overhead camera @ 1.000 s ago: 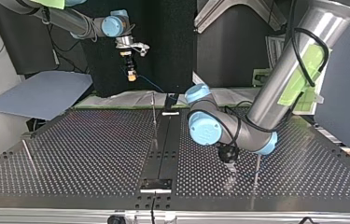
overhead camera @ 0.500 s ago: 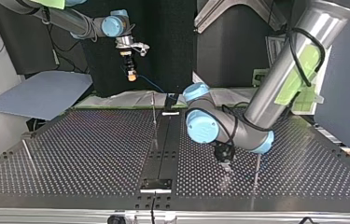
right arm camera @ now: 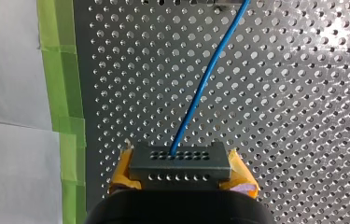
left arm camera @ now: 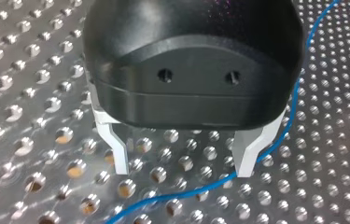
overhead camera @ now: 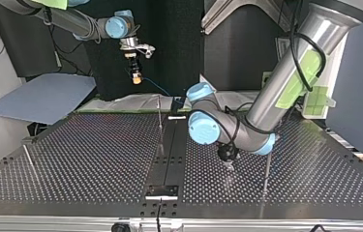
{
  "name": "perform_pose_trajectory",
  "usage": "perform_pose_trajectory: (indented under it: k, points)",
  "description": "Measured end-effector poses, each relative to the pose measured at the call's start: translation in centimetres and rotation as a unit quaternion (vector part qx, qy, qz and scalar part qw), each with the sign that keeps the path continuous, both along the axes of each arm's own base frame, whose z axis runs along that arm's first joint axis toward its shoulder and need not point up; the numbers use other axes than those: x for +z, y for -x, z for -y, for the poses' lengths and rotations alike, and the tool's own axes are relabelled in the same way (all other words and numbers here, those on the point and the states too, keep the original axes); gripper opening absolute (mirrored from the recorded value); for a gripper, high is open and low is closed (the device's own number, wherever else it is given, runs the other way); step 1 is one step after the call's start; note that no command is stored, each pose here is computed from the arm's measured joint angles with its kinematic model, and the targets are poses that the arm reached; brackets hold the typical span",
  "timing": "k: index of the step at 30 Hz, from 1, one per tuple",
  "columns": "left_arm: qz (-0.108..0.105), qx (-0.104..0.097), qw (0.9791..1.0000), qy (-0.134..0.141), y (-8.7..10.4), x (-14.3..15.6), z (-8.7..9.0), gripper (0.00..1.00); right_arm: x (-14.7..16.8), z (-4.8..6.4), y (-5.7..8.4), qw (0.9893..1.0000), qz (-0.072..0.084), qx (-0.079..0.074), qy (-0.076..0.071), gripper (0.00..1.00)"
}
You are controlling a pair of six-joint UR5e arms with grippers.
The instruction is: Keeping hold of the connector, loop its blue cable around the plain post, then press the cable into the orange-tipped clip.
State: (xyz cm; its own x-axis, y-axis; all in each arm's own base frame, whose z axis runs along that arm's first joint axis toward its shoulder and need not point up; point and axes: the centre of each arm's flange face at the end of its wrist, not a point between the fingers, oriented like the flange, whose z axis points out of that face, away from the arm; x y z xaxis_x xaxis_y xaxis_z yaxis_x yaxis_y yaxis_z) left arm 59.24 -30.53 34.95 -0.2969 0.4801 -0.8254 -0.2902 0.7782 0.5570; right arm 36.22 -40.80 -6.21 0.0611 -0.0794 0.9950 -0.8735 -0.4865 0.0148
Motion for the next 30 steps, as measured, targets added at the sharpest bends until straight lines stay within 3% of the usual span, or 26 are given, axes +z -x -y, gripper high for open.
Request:
perform_pose_trajectory:
  k: [17,23,30]
  points:
    - [-0.036,-0.004,0.999,-0.025,1.6,-4.1,0.1,1.0,0.0,0.0,0.0,1.0,-0.001,0.0,-0.001,0.0]
    - [-0.061,-0.012,0.9974,-0.036,1.9,-7.6,1.4,1.0,0.0,0.0,0.1,1.0,-0.001,-0.001,-0.002,0.0]
    - [-0.058,-0.025,0.9976,-0.028,2.2,-9.0,2.9,1.0,0.0,0.0,0.0,1.0,-0.001,0.0,-0.002,0.0]
